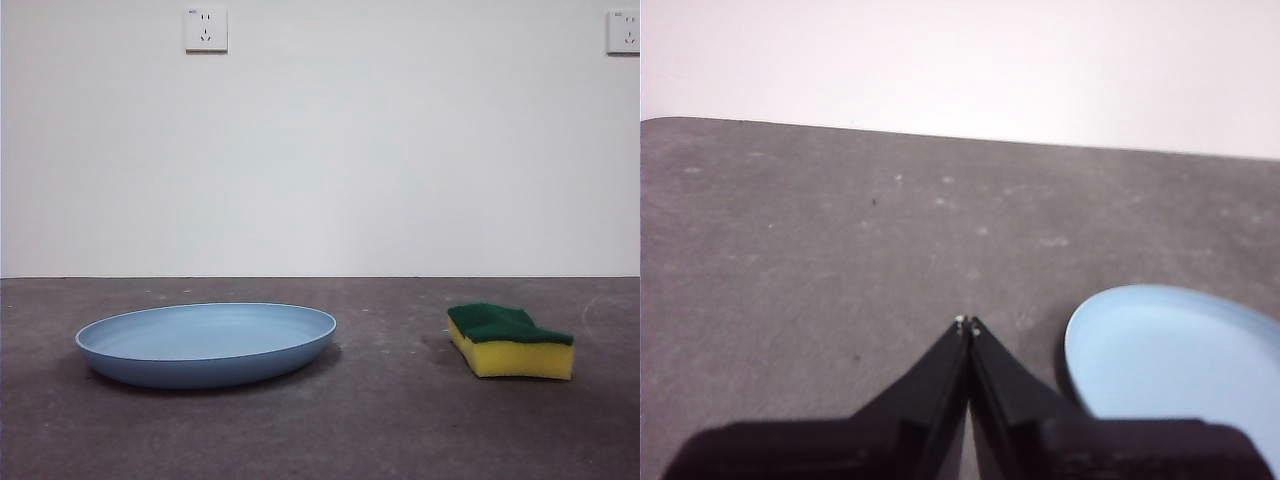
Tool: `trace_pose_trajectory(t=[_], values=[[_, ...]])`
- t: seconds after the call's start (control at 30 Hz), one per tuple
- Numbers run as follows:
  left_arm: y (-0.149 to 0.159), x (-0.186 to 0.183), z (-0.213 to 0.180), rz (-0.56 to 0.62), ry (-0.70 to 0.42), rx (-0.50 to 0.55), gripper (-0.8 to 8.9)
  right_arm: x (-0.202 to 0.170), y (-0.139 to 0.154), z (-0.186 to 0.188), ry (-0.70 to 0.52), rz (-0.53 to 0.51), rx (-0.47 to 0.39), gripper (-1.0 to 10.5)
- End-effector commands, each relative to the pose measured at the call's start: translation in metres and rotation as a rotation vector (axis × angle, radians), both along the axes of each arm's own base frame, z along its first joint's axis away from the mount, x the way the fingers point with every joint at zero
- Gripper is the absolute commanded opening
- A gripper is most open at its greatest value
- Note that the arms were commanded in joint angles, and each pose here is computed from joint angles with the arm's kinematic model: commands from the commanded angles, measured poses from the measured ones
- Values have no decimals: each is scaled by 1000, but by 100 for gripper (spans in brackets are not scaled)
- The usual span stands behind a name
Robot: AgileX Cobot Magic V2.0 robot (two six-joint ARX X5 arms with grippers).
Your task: Pick up the plate,pick up the cloth,clean the plate with the cloth
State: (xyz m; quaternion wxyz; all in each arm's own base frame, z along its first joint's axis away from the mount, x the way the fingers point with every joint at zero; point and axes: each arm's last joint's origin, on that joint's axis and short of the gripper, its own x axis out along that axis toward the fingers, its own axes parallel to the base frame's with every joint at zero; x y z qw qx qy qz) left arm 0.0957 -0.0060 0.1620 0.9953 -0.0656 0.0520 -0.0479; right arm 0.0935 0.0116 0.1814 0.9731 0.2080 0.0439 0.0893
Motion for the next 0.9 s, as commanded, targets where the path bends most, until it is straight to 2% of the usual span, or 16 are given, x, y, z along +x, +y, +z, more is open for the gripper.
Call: trace_pose_trajectory(t=[0.03,0.2,0.33,0.5,0.67,0.73,0.8,0.87,0.9], values=[[0,-2,15,2,-44,-33,-7,-1,0,25,-26,-6,47,-17],[0,-2,41,4,-58,-33,-7,9,1,64,29,-3,30,-16],[0,4,65,4,-25,-32,-7,25,3,94,112,14,-37,-16],[-1,19,100,-1,63,-21,-6,51,8,127,215,141,-159,5],[-5,41,134,-103,158,-35,8,76,14,146,304,291,-199,21],[-7,51,144,-153,186,-46,107,84,15,148,332,295,-207,157],[-9,61,152,-200,203,-62,308,91,15,147,353,296,-205,354],[-10,68,157,-220,220,-99,487,95,16,144,370,298,-204,503],[-10,72,158,-222,238,-129,531,95,16,143,379,299,-204,550]])
